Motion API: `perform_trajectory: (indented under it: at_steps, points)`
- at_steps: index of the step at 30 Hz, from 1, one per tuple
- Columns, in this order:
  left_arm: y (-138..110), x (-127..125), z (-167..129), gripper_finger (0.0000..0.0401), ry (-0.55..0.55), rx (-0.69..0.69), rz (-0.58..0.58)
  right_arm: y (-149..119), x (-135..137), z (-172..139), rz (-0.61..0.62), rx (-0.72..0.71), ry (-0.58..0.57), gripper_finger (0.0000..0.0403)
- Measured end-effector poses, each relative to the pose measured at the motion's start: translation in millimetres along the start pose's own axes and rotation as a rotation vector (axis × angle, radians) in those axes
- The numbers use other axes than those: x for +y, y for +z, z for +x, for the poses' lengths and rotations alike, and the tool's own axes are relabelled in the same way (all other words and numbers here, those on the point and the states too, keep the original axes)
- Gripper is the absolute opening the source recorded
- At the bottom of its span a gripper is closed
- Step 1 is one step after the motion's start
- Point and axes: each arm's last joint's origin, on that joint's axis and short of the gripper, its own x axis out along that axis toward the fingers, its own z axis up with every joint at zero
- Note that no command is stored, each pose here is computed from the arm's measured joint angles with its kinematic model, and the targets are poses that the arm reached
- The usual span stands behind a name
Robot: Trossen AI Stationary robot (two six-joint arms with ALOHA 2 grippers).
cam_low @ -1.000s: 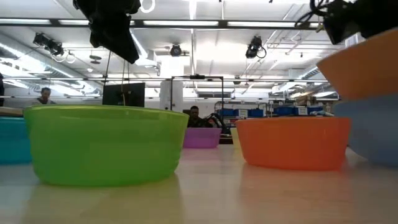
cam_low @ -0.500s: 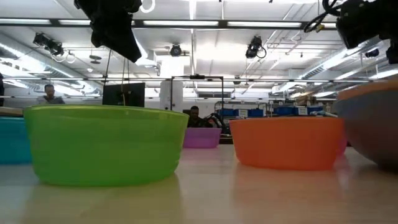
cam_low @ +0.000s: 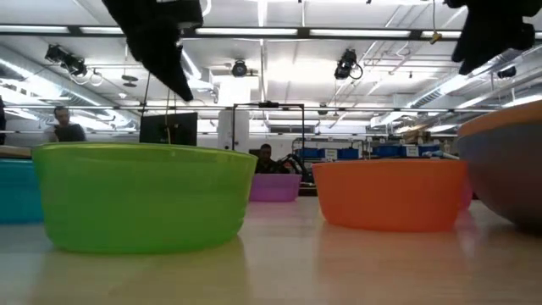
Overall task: Nest bowls inside each other
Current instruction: Stack the green bowl on top of the light orange bowl
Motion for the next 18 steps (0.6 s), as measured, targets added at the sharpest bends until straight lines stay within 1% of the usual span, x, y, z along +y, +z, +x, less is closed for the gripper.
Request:
perform_trajectory:
  at_steps: [3,6,12,14,18]
  points:
    - [-1.3,-8.8,15.9,0.0146,0.015,0.056,0.070,2.8,-1.8,-0.2,-0.006,-0.042,-0.016,0.0165]
    - [-3.5,-15.9,33.8,0.0146,0.038,0.117,0.087,3.2,-0.1,2.8,-0.018,-0.046,-0.034,0.0165]
    - [-9.5,-22.3,68.0,0.0146,0.151,0.211,0.083,-0.5,9.3,13.8,-0.057,-0.017,-0.075,0.0165]
    - [-10.9,-21.2,75.8,0.0146,0.183,0.230,0.065,-2.2,12.5,17.9,-0.068,-0.001,-0.089,0.0165]
    - [-12.7,-17.1,85.1,0.0146,0.212,0.262,0.032,-5.0,17.8,25.2,-0.088,0.018,-0.117,0.0164]
